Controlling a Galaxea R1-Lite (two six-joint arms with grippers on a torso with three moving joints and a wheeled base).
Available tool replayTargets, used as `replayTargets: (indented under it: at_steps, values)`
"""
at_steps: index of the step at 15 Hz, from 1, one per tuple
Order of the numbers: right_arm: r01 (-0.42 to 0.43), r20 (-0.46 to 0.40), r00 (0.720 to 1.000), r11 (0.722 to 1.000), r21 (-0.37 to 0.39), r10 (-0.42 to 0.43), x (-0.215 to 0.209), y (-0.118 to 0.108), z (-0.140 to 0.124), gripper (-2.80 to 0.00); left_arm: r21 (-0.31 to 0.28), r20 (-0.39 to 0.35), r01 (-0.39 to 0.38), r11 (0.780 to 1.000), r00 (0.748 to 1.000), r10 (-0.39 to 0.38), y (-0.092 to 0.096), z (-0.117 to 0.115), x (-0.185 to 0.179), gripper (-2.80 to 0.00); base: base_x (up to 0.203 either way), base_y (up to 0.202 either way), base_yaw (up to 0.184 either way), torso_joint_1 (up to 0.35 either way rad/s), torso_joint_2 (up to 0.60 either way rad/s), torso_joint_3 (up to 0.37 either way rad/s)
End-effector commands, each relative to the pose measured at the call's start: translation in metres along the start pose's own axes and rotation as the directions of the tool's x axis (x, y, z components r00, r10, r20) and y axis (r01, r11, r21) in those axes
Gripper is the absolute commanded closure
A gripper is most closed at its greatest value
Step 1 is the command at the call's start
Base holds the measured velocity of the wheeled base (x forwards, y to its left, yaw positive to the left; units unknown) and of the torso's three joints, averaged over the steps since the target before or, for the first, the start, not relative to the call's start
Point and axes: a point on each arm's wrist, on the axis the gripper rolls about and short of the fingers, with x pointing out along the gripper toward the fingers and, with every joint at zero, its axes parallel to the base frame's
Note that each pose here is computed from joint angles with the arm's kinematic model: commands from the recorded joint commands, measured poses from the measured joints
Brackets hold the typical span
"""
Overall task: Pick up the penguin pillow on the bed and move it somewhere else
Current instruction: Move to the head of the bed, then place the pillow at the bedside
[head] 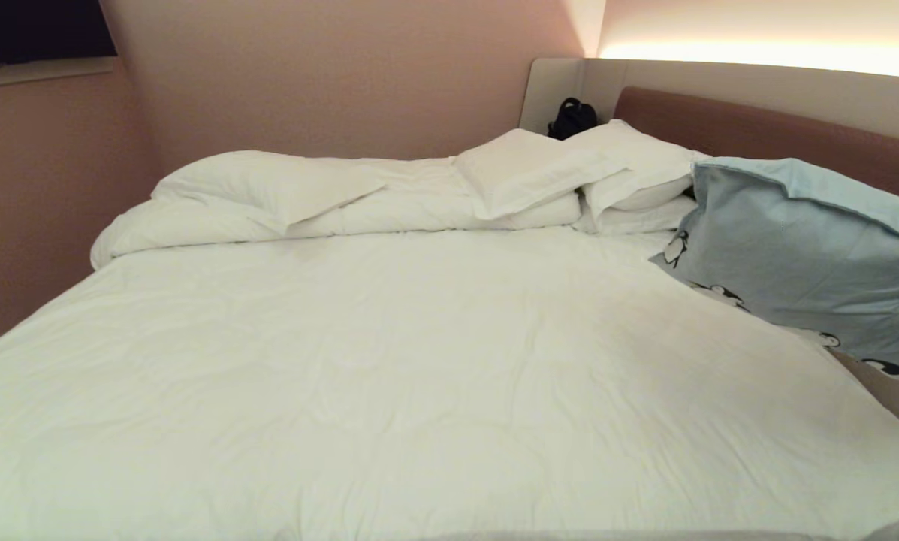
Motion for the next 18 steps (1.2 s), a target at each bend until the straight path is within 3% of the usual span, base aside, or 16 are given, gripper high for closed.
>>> replayTargets:
  at_steps: [1, 5, 8, 11, 15, 18]
  values:
    - [-0.008, 0.004, 1.0, 1.0, -0.002, 0.008, -0.001, 0.002, 0.0, 0.0, 0.0, 0.001, 0.0, 1.0, 1.0, 0.0, 0.0, 0.0, 0.0, 0.0, 0.0, -0.135, -0.001, 0.004, 0.0, -0.001]
    - [-0.027, 0.042, 0.999, 0.999, -0.032, 0.028, -0.001, 0.008, 0.005, 0.0, 0.0, 0.001, 0.0, 1.0, 1.0, 0.0, 0.0, 0.0, 0.0, 0.0, 0.0, -0.02, -0.001, 0.0, 0.0, 0.001]
    - [0.004, 0.152, 0.988, 0.997, -0.081, 0.008, 0.011, 0.007, 0.015, 0.0, 0.0, 0.001, 0.0, 1.0, 1.0, 0.0, 0.0, 0.0, 0.0, 0.0, 0.0, 0.0, 0.0, 0.0, 0.0, 0.0]
    - [0.043, 0.207, 0.978, 0.989, -0.138, -0.014, 0.034, -0.001, 0.022, 0.0, 0.0, 0.001, 0.0, 1.0, 1.0, 0.0, 0.0, 0.0, 0.0, 0.0, 0.0, 0.0, 0.0, 0.0, 0.0, 0.0]
    - [0.122, 0.277, 0.959, 0.967, -0.222, -0.057, 0.061, -0.012, 0.028, 0.0, 0.0, 0.001, 0.0, 1.0, 1.0, 0.0, 0.0, 0.0, 0.0, 0.0, 0.0, 0.0, 0.0, 0.0, 0.0, 0.0]
    - [0.206, 0.383, 0.92, 0.934, -0.291, -0.083, 0.094, -0.02, 0.029, 0.0, 0.0, 0.001, 0.0, 1.0, 1.0, 0.0, 0.0, 0.0, 0.0, 0.0, 0.0, 0.0, 0.0, 0.0, 0.0, 0.0]
